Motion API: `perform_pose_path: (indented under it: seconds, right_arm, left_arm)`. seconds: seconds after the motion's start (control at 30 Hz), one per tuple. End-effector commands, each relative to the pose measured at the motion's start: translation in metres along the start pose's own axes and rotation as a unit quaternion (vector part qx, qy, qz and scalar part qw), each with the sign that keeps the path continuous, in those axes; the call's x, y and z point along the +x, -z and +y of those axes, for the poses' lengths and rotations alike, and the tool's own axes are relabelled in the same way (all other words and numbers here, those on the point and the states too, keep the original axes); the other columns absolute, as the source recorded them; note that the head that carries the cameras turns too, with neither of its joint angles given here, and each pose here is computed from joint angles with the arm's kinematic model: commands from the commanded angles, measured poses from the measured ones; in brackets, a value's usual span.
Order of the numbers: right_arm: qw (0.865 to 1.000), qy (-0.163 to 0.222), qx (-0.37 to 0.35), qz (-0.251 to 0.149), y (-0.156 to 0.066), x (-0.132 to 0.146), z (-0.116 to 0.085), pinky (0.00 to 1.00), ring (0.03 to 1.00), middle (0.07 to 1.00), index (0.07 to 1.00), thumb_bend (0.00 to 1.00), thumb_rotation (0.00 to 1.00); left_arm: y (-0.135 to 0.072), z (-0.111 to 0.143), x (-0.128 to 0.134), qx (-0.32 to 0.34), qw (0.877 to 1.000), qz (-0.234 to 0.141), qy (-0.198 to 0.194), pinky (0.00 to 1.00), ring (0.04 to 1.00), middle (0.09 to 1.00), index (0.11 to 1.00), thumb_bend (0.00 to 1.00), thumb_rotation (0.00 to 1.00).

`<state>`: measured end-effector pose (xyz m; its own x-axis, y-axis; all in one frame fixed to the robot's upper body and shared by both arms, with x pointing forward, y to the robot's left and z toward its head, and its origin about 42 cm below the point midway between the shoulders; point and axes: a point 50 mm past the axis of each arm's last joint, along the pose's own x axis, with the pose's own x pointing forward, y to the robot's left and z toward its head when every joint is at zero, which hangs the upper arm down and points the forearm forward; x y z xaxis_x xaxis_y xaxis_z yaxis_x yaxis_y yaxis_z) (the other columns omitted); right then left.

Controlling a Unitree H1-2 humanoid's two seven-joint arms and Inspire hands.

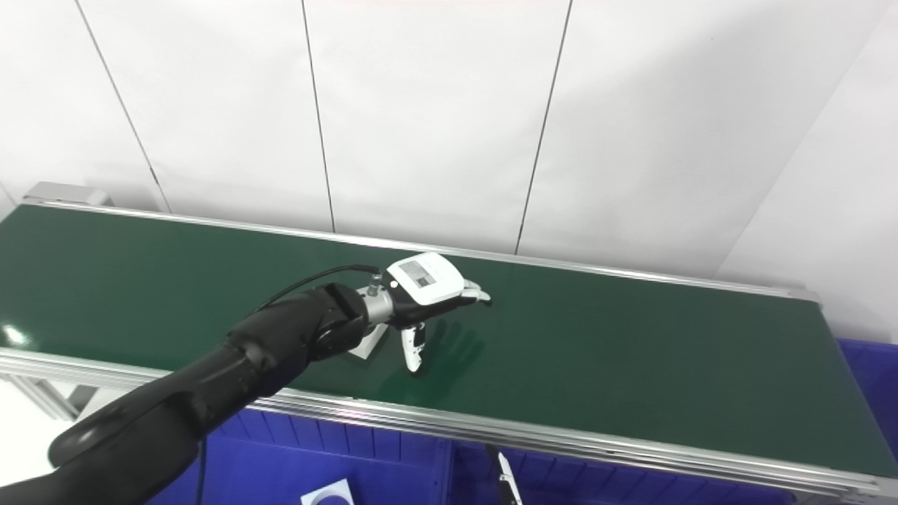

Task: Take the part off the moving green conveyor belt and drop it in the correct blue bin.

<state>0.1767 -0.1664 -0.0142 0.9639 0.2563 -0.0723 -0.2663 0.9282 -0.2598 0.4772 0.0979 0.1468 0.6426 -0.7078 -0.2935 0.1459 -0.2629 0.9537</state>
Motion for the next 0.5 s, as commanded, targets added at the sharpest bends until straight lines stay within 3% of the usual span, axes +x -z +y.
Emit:
perform_pose_path:
  seconds: [0.0,0.13,0.47]
  right_arm:
    - [0.999,0.005,0.013,-0.037,-0.0105,0.0061,0.0022,1.00,1.000,1.000,0.985,0.92,0.98]
    - [0.999,0.006,0.011,-0.039,-0.0110,0.0063,0.0038,1.00,1.000,1.000,0.987,0.92,0.98]
    - [0.999,0.006,0.015,-0.039,-0.0115,0.0073,0.0050,1.00,1.000,1.000,0.986,0.91,0.97]
  left_arm:
    - [0.0066,0.0360,0.0076,0.018,0.999,-0.005,-0.028,0.85,0.910,0.960,0.920,1.00,0.20]
    - [0.0021,0.0376,0.0129,0.035,0.999,-0.013,0.006,0.91,0.954,0.995,0.941,1.00,0.23]
    - [0.0092,0.0439,0.0129,0.038,0.999,-0.002,0.039,0.95,0.970,0.997,0.945,1.00,0.22]
